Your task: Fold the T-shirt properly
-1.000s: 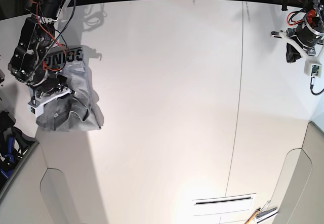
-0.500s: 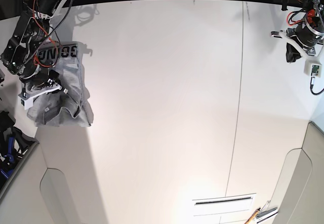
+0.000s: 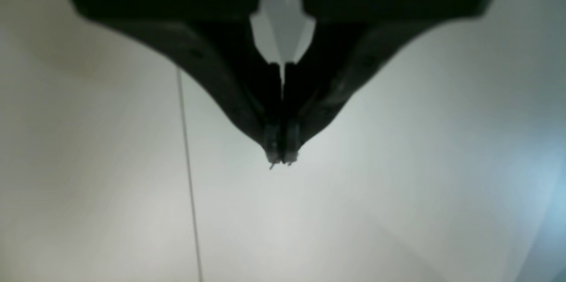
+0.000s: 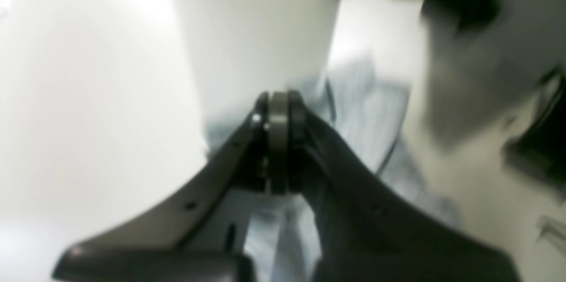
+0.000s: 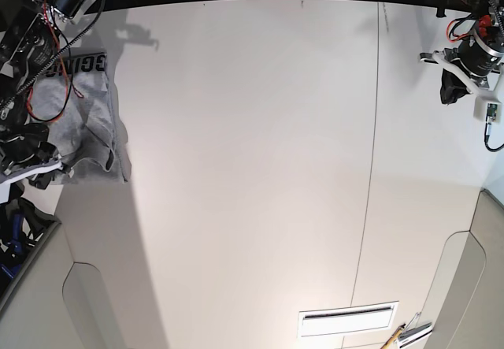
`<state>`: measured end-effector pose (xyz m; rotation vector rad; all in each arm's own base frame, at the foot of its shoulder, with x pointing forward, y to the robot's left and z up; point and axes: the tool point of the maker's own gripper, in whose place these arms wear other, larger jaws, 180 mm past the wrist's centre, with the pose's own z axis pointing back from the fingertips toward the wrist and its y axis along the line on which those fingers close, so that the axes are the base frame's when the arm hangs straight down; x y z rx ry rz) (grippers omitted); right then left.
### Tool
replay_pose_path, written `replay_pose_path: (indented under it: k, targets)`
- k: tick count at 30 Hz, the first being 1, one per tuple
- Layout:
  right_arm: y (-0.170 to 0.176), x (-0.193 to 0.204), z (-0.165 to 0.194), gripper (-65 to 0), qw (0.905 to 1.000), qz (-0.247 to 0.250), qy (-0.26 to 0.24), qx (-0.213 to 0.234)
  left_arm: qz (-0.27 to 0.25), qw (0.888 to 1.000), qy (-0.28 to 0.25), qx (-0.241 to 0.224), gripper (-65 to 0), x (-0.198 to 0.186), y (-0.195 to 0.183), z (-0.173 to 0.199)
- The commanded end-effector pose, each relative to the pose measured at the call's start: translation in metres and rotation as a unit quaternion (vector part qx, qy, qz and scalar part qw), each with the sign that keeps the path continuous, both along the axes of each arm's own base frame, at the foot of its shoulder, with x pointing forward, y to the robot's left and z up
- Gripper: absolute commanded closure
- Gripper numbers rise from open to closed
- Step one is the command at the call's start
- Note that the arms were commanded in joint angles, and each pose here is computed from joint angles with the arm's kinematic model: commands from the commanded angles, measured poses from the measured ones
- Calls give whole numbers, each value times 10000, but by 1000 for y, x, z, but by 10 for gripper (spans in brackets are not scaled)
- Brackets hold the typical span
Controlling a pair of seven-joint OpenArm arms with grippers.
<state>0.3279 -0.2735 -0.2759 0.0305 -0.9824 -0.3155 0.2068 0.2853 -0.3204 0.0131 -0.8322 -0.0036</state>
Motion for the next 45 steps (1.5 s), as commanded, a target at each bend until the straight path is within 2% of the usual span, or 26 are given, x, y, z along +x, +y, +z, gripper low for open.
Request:
replay_pose_path:
  k: [1, 5, 8, 12, 14, 16, 19, 21, 24, 27, 29, 32, 35, 37, 39, 40, 41, 42, 45]
  targets:
    - [2, 8, 29, 0, 9986, 143, -466, -194, -25, 9998, -209, 3, 0, 6, 1, 10]
    - [24, -10, 53, 0, 9935, 688, -755, -497, -125, 9994, -254, -188, 0, 6, -6, 12]
    - [44, -43, 47, 0, 9903, 1111, -556, -623, -133, 9994, -139, -302, 0, -3, -2, 13]
    - [45, -98, 19, 0, 9818, 1535, 364, -1053, -1, 9990, 31, -440, 0, -31, 18, 20]
    - [38, -127, -1, 0, 9696, 1809, 1031, -1289, 185, 9984, 117, -526, 0, -49, 30, 25]
    - [28, -160, -19, 0, 9509, 2076, 1751, -1485, 329, 9975, 314, -537, 0, -72, 41, 28]
    - [14, -212, -38, 0, 9146, 2421, 2776, -1669, 544, 9933, 887, -498, 0, -113, 54, 25]
    - [7, -242, -45, 0, 8910, 2604, 3297, -1719, 438, 9852, 1615, -374, 0, -144, 57, 17]
    - [6, -284, -54, 0, 8537, 3064, 3899, -1591, 184, 9653, 2596, -202, 0, -184, 62, 10]
    - [11, -334, -63, 0, 8030, 3675, 4570, -1059, -42, 9386, 3442, -251, 0, -221, 67, 0]
    - [9, -366, -69, 0, 7703, 3878, 5017, -672, -333, 9136, 4033, -389, 0, -248, 64, -13]
    - [-3, -415, -84, 0, 7134, 3956, 5777, -295, -800, 8639, 4912, -776, 0, -293, 52, -36]
    - [-12, -469, -104, 0, 6447, 4026, 6498, 63, -995, 8098, 5644, -1258, 0, -342, 35, -59]
    - [-10, -504, -119, 0, 5998, 4069, 6879, 368, -1073, 7835, 5943, -1467, 0, -370, 23, -76]
    - [-3, -528, -141, 0, 5680, 4142, 7085, 618, -1221, 7620, 6178, -1511, 0, -393, 12, -95]
    - [1, -538, -153, 0, 5569, 4187, 7138, 711, -1330, 7535, 6258, -1512, 0, -402, 5, -105]
    - [4, -544, -167, 0, 5491, 4248, 7158, 749, -1471, 7521, 6243, -1517, 0, -405, -4, -117]
    - [7, -549, -182, 0, 5441, 4329, 7152, 712, -1642, 7596, 6108, -1515, 0, -402, -16, -133]
    - [15, -552, -232, 0, 5375, 4711, 6985, 365, -2294, 7974, 5384, -1471, 0, -374, -63, -184]
